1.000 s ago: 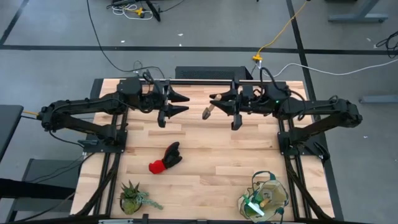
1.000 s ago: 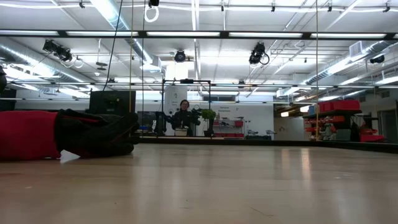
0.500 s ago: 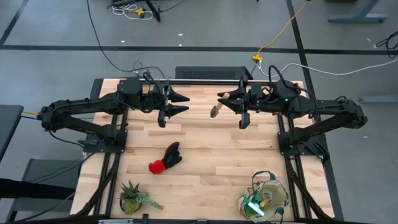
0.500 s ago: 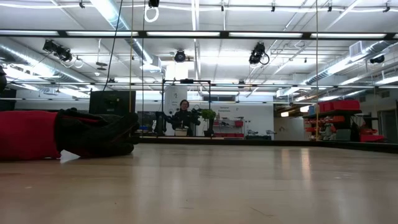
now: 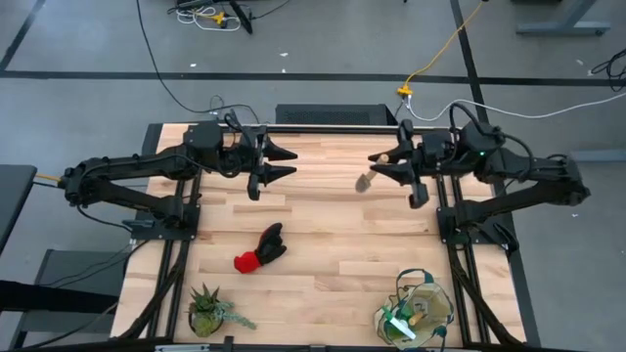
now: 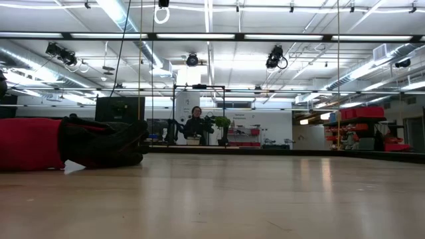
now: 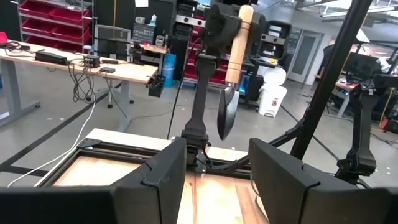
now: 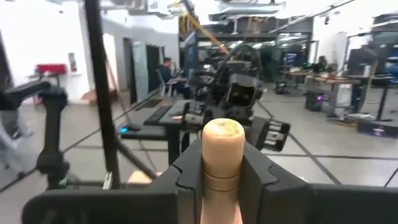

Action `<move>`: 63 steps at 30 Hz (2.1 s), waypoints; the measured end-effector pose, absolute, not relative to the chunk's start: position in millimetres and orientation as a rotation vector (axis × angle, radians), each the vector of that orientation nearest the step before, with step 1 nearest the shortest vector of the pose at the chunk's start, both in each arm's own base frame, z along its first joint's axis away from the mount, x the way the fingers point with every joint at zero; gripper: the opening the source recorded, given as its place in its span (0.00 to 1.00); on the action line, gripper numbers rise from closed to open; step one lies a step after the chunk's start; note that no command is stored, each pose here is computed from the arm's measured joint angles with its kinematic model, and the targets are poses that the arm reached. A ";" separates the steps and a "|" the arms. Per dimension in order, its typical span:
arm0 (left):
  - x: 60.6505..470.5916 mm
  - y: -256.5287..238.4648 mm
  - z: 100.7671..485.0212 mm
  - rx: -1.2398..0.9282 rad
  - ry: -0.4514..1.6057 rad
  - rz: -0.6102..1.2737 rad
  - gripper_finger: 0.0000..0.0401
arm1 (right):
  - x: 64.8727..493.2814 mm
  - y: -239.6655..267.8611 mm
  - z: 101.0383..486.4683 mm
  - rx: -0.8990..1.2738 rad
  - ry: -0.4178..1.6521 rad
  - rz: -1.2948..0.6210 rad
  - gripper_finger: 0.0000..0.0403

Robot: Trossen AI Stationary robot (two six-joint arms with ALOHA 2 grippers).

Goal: Pick & Place Garden tools in Gardening bag
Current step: Put the brown hand trowel into the gardening bag

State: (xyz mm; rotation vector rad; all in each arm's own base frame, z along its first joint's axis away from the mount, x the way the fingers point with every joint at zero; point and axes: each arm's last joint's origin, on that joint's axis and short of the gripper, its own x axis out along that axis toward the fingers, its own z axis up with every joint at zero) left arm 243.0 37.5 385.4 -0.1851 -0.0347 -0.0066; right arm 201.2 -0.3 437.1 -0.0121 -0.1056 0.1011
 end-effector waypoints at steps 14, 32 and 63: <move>243.0 38.2 385.5 -0.192 -0.038 0.018 0.45 | 164.1 0.7 441.5 -0.066 -0.076 0.109 0.15; 243.0 38.8 385.5 -0.193 -0.040 0.039 0.45 | 161.3 15.9 435.9 0.026 -0.009 0.261 0.15; 242.9 40.2 385.6 -0.194 -0.046 0.089 0.45 | 130.8 79.7 433.9 0.243 0.012 0.736 0.14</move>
